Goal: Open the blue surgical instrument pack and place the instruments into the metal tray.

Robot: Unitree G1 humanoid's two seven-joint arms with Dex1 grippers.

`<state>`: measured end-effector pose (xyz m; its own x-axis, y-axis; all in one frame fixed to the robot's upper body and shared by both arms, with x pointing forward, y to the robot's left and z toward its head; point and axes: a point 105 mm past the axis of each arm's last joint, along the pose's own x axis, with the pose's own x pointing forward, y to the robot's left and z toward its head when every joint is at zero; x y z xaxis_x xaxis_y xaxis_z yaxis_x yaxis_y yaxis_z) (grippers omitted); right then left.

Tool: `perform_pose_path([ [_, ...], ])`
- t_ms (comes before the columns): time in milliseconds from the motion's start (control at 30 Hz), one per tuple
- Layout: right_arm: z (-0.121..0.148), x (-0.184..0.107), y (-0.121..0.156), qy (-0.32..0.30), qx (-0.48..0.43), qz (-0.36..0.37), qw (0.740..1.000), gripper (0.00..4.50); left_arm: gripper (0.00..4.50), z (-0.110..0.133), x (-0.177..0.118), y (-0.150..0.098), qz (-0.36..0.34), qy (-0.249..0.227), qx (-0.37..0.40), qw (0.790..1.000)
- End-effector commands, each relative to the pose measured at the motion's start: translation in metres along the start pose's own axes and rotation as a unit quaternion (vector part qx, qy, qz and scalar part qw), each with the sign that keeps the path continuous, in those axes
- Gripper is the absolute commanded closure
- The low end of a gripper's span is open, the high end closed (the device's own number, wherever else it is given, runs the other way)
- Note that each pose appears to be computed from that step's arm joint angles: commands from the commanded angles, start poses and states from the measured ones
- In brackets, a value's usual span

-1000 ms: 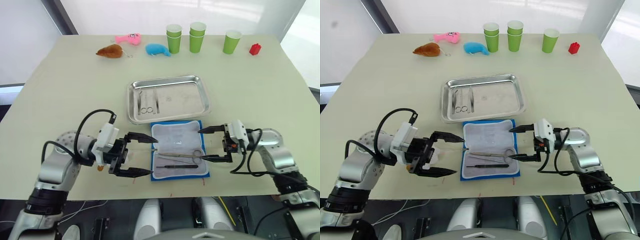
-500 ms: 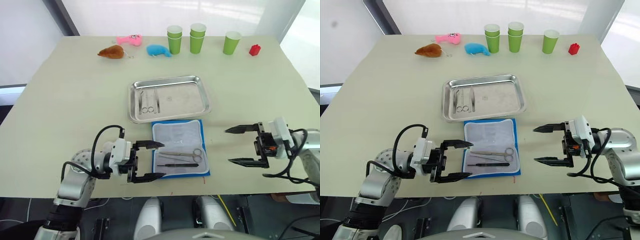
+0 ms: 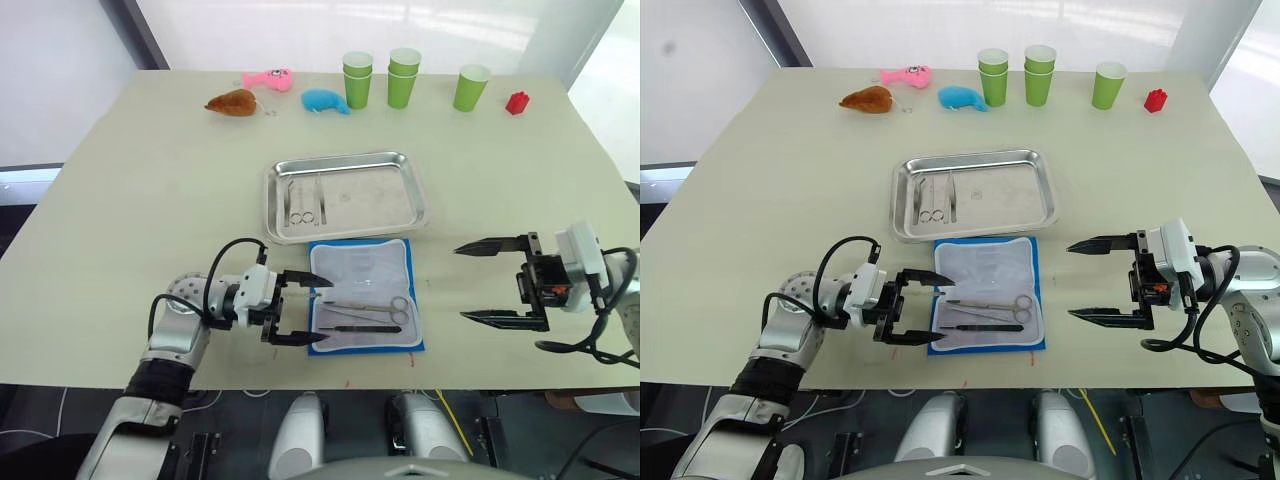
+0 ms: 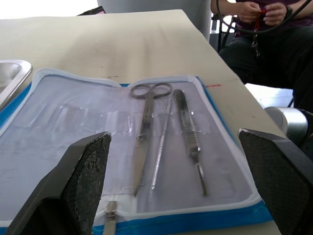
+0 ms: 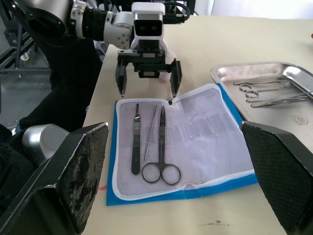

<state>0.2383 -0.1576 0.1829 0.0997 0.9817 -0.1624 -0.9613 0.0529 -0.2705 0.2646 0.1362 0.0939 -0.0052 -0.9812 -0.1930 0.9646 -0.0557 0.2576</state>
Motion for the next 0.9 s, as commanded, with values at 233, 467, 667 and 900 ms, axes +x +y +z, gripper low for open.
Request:
perform_pose_path([
  [233,0.021,0.007,0.002,-0.017,-0.024,0.002,1.000,0.00,0.09,-0.007,0.005,0.005,-0.052,0.022,0.022,0.998],
  [467,0.021,0.008,0.003,-0.013,-0.025,0.002,1.000,0.00,0.09,-0.010,0.013,-0.008,-0.085,0.016,0.009,0.996],
  [667,0.026,0.014,0.008,-0.018,-0.022,0.012,1.000,0.00,0.09,-0.023,0.014,-0.013,-0.084,0.043,-0.005,0.995],
  [900,0.032,0.018,0.011,-0.019,-0.024,0.019,0.999,0.00,0.09,-0.044,0.020,-0.029,-0.097,0.089,-0.053,0.990],
])
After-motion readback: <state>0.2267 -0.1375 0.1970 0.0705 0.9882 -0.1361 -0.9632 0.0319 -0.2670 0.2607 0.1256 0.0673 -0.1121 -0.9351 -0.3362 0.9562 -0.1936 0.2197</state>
